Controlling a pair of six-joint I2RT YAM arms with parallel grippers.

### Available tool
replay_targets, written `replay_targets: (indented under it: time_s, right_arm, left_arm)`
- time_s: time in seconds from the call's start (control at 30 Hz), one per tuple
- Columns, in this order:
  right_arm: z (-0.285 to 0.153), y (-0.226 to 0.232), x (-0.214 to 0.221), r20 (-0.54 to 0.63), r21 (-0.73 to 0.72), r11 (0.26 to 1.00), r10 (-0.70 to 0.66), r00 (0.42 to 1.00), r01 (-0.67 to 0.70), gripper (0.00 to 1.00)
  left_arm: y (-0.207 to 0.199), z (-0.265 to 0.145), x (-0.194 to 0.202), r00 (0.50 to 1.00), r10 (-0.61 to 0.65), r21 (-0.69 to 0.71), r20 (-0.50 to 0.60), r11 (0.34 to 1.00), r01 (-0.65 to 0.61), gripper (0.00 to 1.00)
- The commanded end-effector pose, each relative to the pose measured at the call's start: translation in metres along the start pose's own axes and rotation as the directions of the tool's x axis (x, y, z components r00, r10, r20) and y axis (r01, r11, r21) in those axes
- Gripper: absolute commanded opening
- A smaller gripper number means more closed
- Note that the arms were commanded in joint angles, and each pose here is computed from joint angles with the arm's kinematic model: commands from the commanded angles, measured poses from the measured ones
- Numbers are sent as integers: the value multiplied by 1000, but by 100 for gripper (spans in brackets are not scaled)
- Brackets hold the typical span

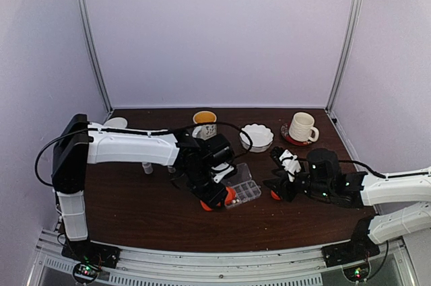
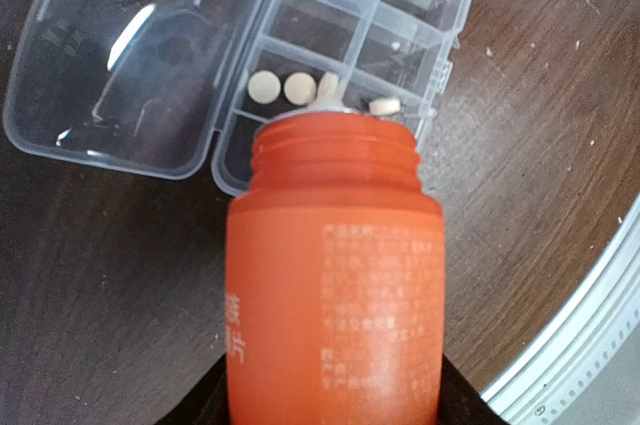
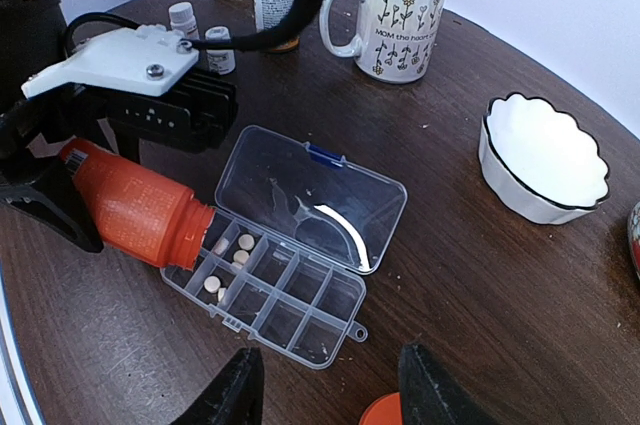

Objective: Sort the pills into containers
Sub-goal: Pour the pill into the compartment of the pill container.

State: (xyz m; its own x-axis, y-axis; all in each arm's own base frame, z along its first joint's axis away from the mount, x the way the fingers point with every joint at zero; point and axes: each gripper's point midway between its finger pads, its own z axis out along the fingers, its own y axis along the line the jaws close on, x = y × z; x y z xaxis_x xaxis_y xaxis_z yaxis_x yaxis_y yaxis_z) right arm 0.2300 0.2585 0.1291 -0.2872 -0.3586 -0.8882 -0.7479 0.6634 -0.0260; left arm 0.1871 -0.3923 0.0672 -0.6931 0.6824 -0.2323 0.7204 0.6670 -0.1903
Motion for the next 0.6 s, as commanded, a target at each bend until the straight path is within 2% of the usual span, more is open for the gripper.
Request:
replay_targets:
  time_s: [0.0, 0.2, 0.4, 0.57]
  right_arm:
    - [0, -2, -12, 24, 14, 1000, -3, 1000, 3, 50]
    - [1, -2, -11, 20, 16, 1000, -5, 1000, 5, 50]
    - [1, -1, -10, 17, 15, 1000, -6, 1000, 6, 50]
    - [1, -2, -11, 20, 17, 1000, -1, 1000, 0, 50]
  left_arm:
    - [1, 6, 0, 1000, -15, 14, -9, 1000, 15, 0]
    - [0, -40, -25, 997, 19, -32, 75, 999, -17, 0]
    - [1, -28, -19, 996, 5, -17, 89, 1000, -4, 0]
    - [-7, -39, -26, 976, 1, 47, 217, 999, -12, 0]
